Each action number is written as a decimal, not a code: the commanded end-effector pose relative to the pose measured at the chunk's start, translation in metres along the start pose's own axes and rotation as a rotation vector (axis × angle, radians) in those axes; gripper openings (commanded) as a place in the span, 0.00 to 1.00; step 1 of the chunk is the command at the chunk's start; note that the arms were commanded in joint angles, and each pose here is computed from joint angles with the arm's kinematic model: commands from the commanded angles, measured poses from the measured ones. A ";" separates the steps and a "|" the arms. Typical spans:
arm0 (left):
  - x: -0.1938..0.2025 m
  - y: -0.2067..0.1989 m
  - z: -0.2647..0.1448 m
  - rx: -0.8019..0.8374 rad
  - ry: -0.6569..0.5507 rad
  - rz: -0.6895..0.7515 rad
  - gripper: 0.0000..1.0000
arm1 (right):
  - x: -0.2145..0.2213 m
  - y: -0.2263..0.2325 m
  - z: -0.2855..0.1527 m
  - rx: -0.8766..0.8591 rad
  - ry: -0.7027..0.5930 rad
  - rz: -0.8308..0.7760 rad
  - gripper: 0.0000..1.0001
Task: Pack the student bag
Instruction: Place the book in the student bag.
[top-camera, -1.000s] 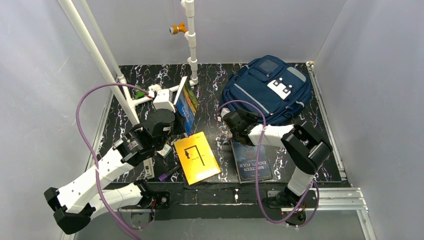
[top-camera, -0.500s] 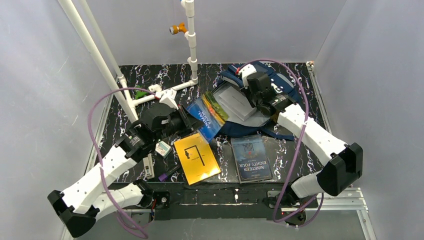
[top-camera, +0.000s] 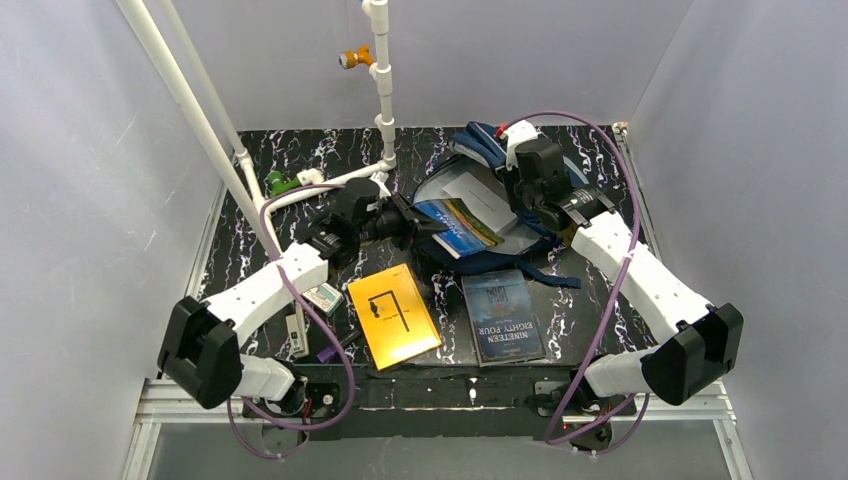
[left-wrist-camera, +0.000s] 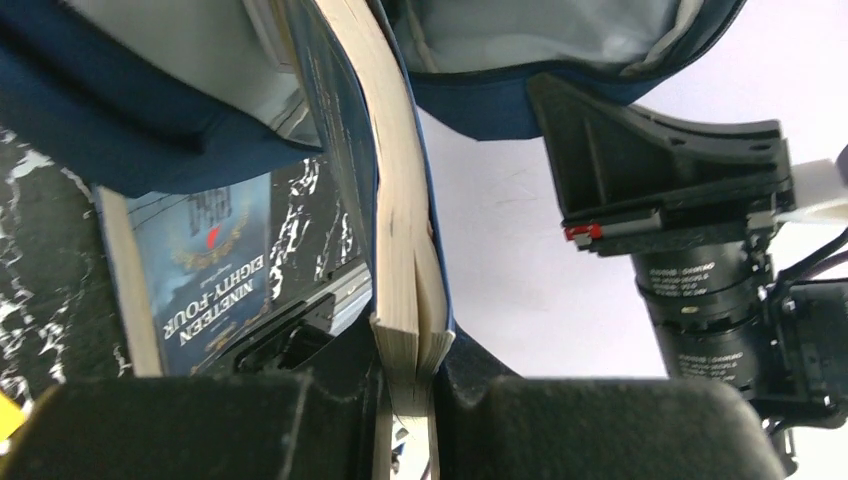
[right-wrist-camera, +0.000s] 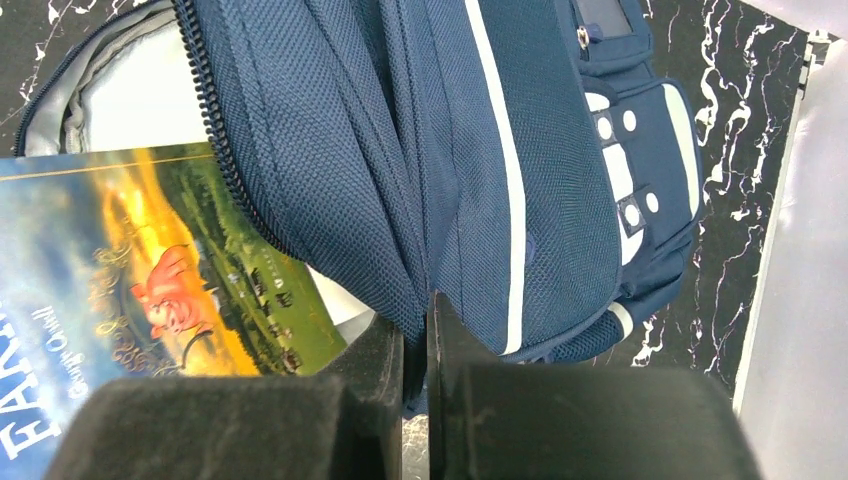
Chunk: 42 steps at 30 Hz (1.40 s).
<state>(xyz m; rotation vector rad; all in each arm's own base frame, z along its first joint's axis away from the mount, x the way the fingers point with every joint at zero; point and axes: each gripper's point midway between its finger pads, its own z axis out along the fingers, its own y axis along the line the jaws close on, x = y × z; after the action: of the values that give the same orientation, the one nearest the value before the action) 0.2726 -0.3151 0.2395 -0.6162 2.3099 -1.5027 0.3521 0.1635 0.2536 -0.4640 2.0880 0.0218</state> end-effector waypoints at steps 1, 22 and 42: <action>-0.007 -0.084 -0.013 0.247 -0.011 0.047 0.00 | -0.067 0.003 -0.026 -0.046 -0.224 0.120 0.01; -0.016 -0.087 -0.032 0.097 -0.048 0.028 0.00 | -0.068 -0.003 -0.031 -0.031 -0.242 0.117 0.01; -0.050 -0.048 0.119 0.009 0.008 0.062 0.00 | -0.070 0.008 -0.043 -0.105 -0.254 0.161 0.01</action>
<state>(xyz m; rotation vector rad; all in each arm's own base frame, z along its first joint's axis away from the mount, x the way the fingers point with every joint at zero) 0.3615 -0.3727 0.2209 -0.5804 2.3732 -1.4281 0.3395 0.1693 0.2617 -0.4384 2.0920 0.1258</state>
